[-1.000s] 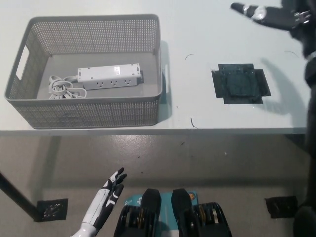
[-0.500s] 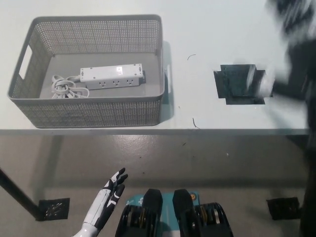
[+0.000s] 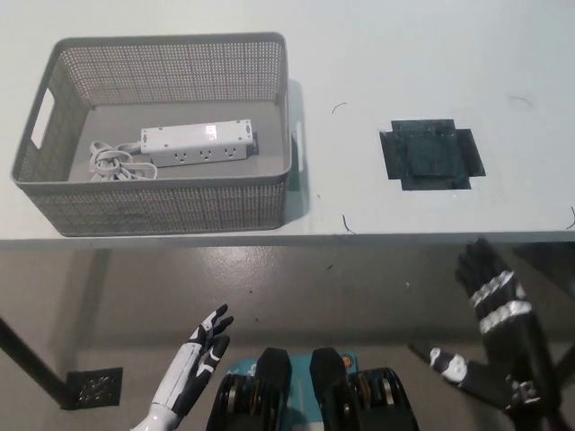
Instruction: Use the right hand to pick up a power strip and put it into a container on the left side
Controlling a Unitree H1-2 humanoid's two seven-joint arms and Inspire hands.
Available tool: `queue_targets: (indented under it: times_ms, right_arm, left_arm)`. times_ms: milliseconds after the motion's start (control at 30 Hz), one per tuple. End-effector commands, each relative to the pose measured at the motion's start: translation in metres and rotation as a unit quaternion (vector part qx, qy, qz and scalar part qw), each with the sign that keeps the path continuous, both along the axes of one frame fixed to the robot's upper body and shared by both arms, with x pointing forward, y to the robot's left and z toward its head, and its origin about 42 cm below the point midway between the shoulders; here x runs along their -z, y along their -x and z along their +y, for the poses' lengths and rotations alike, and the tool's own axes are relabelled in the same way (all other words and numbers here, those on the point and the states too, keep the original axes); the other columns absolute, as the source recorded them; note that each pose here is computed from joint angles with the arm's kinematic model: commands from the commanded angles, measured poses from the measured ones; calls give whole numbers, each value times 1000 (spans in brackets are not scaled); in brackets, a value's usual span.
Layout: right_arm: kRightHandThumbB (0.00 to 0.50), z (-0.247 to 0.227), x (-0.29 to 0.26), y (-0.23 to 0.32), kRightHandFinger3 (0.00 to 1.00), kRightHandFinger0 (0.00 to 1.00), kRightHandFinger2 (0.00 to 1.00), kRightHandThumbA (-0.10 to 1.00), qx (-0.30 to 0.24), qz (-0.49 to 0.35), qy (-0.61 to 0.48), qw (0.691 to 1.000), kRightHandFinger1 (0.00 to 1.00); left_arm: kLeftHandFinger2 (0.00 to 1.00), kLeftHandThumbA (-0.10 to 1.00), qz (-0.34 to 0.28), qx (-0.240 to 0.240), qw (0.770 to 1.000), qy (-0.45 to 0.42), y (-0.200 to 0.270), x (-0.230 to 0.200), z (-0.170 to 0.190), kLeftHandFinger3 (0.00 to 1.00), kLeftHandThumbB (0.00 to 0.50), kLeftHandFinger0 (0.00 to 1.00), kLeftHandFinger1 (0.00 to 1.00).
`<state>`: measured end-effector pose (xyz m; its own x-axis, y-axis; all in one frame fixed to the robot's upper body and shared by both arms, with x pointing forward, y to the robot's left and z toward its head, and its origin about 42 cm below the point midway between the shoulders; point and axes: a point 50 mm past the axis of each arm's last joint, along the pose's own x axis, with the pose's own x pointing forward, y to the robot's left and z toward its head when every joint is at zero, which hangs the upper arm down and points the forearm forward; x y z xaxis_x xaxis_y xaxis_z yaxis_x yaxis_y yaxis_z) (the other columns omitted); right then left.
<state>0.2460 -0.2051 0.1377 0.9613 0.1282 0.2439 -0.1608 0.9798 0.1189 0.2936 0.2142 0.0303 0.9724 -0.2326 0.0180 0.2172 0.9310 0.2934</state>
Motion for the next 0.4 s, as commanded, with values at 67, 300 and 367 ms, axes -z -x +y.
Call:
queue_targets:
  times_ms: [67,300,367]
  right_arm:
    - [148,-5,66,-3,1000,1000,1000,1000,66,-16,29,997,1000]
    - [123,-5,84,-21,1000,1000,1000,1000,19,37,33,999,1000]
    - [114,-3,87,-24,1000,1000,1000,1000,9,45,34,998,1000]
  left_arm:
    - [935,987,-42,20,999,-1,-10,-13,-2,1000,14,1000,1000]
    - [1000,1000,-47,20,999,-1,-11,-15,-1,1000,37,1000,1000]
    - [1000,1000,-49,19,999,-1,-11,-15,-1,1000,65,1000,1000]
